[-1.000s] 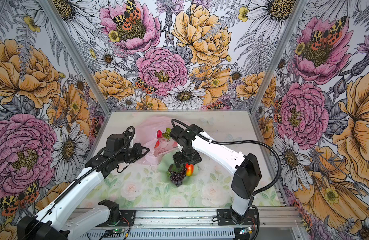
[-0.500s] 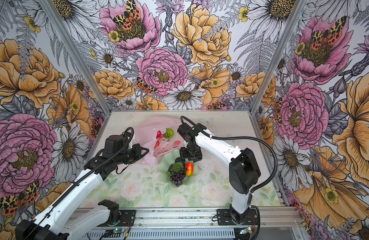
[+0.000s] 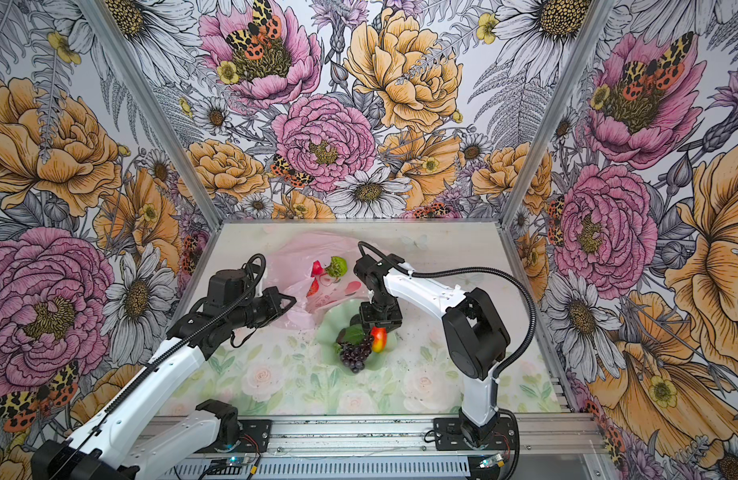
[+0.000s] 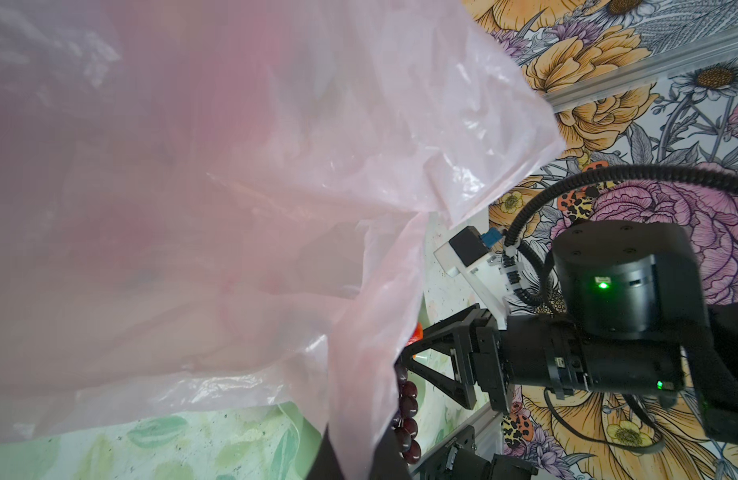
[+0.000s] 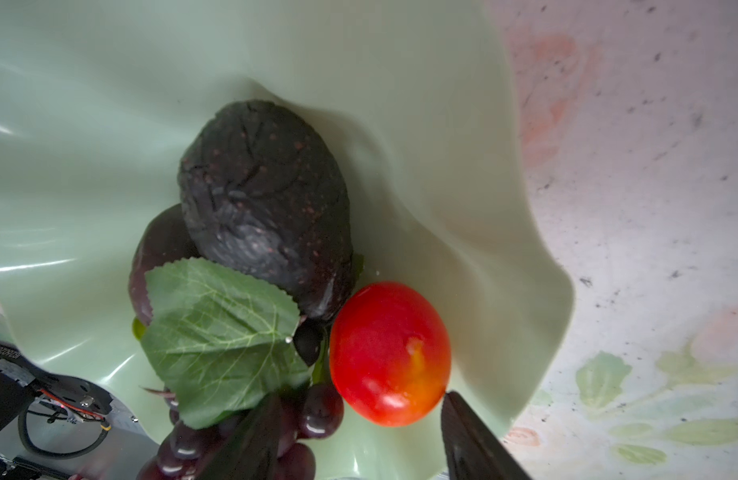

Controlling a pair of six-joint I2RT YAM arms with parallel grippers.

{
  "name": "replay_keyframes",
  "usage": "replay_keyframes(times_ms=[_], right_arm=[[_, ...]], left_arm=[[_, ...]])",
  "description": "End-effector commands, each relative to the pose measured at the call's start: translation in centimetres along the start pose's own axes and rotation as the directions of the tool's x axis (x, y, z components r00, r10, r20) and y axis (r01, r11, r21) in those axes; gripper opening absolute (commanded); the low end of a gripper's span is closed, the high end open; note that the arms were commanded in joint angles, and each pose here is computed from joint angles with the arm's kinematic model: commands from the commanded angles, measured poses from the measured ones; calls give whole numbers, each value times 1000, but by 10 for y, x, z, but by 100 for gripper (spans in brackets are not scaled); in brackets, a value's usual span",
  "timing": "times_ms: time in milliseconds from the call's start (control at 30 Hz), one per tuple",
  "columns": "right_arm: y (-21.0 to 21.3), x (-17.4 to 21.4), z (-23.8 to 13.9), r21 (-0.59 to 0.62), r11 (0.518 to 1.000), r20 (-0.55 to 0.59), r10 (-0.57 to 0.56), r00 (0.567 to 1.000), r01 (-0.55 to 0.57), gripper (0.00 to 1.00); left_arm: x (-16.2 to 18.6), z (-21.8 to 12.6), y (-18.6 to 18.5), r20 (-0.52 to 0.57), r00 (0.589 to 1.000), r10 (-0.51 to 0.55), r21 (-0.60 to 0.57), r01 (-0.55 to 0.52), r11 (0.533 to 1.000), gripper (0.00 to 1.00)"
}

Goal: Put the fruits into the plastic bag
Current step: 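Lower the right gripper onto the red-yellow fruit in the bowl, then close the right gripper on the red-yellow fruit and lift it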

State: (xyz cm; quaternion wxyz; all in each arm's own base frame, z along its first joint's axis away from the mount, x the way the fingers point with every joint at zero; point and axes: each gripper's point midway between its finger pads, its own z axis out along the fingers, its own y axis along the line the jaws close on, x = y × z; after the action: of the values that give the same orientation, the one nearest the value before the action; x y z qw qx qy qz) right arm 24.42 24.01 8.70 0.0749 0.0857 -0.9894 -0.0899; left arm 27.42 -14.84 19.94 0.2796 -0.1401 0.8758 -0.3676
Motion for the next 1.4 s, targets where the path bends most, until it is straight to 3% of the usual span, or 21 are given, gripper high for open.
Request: replay_keyframes(times_ms=[0,367,500,633,733,1033,1367], right_arm=[[-1,-7,7,1,1000,4,15,1000,-15,63],[-8,-12,16,41,998,3,43,999,-43,62],[-11,-11,19,65,997,3,49,999,-49,73],[-11,-9,25,80,996,-10,47,999,-46,73],[-11,-8,28,87,995,-12,47,999,-46,67],[-11,-12,25,86,995,16,48,999,-49,31],[-5,-20,-13,54,997,133,41,990,-48,21]], left_arm=[[-3,-2,-3,-8,1000,10,13,-10,1000,0],[0,-4,1,-15,1000,4,16,-3,1000,0],[1,-6,2,-13,1000,3,19,-3,1000,0],[2,-6,4,-15,1000,-2,18,2,1000,0],[3,-7,4,-14,1000,-2,19,2,1000,0],[4,-9,6,-7,1000,-14,19,14,1000,0],[1,-8,4,-4,1000,-16,15,16,1000,0]])
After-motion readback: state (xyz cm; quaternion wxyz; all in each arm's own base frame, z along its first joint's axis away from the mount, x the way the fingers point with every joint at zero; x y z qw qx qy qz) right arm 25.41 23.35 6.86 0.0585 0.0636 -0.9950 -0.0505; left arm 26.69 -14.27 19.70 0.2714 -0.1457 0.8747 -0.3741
